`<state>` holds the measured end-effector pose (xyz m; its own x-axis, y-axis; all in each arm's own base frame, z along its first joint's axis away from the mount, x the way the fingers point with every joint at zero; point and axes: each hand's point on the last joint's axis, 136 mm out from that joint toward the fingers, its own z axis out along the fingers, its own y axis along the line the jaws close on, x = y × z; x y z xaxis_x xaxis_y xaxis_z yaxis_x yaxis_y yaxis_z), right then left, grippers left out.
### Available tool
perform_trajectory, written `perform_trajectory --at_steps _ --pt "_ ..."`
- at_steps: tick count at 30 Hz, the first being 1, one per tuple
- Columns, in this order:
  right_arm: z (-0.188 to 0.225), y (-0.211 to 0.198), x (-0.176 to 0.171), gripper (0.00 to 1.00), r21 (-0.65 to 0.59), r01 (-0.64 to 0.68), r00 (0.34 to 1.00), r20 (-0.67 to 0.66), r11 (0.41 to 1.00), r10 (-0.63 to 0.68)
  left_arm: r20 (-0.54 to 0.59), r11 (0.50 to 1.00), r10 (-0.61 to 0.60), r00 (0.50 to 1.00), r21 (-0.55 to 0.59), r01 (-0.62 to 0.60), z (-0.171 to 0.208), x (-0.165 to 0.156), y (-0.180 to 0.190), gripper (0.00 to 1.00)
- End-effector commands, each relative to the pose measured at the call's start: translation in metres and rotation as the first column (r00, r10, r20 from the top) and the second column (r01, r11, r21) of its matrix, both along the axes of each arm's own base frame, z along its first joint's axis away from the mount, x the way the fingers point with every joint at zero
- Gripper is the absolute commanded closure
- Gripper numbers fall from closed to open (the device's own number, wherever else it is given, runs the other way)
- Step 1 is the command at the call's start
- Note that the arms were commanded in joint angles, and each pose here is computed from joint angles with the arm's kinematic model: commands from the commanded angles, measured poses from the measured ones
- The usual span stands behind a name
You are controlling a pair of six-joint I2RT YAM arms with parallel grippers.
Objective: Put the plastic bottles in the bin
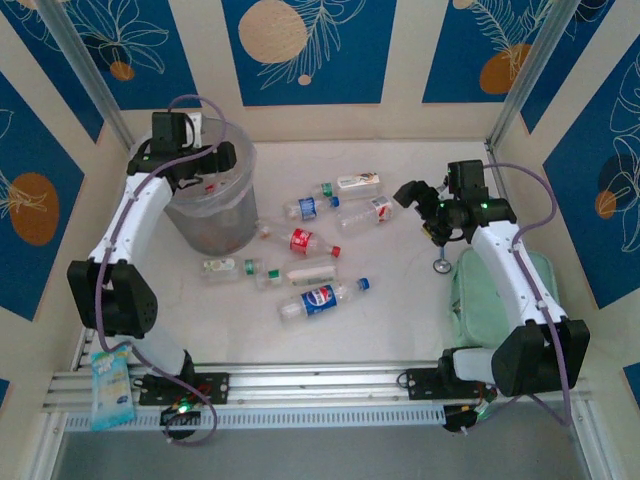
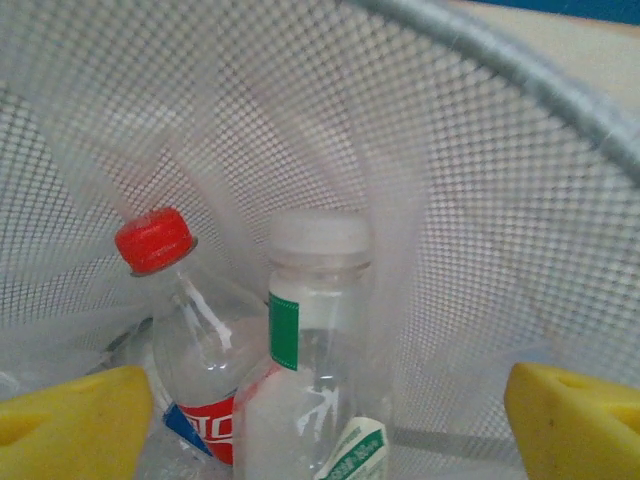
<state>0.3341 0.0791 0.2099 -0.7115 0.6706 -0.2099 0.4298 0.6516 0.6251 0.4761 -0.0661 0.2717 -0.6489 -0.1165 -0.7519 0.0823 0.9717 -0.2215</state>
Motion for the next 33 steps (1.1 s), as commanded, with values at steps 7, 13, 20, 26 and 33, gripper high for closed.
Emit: perform_trajectory --at_steps 7,13,20,26,33 --pt "-0.037 0.008 0.027 0.01 0.195 0.145 0.984 -0.130 0.970 -0.121 0.077 0.998 -0.043 0.996 0.052 0.039 0.060 -0.025 0.000 0.00" --pt "-0.068 -0.006 0.050 0.01 0.115 0.282 0.950 -0.172 0.952 -0.261 0.060 0.991 -0.113 0.992 0.080 0.108 0.075 -0.044 -0.005 0.00" --pt "-0.098 -0.004 0.092 0.01 0.103 0.310 0.942 -0.172 0.945 -0.289 0.082 0.984 -0.142 0.986 0.123 0.132 0.106 -0.082 -0.001 0.00" --pt "-0.118 0.003 0.127 0.01 0.109 0.278 0.947 -0.198 0.954 -0.253 0.084 0.975 -0.221 0.972 0.018 0.220 0.114 -0.122 -0.020 0.00" --pt "-0.141 0.013 0.149 0.01 0.081 0.268 0.942 -0.232 0.960 -0.244 0.051 0.971 -0.236 0.970 -0.013 0.237 0.100 -0.146 -0.024 0.00"
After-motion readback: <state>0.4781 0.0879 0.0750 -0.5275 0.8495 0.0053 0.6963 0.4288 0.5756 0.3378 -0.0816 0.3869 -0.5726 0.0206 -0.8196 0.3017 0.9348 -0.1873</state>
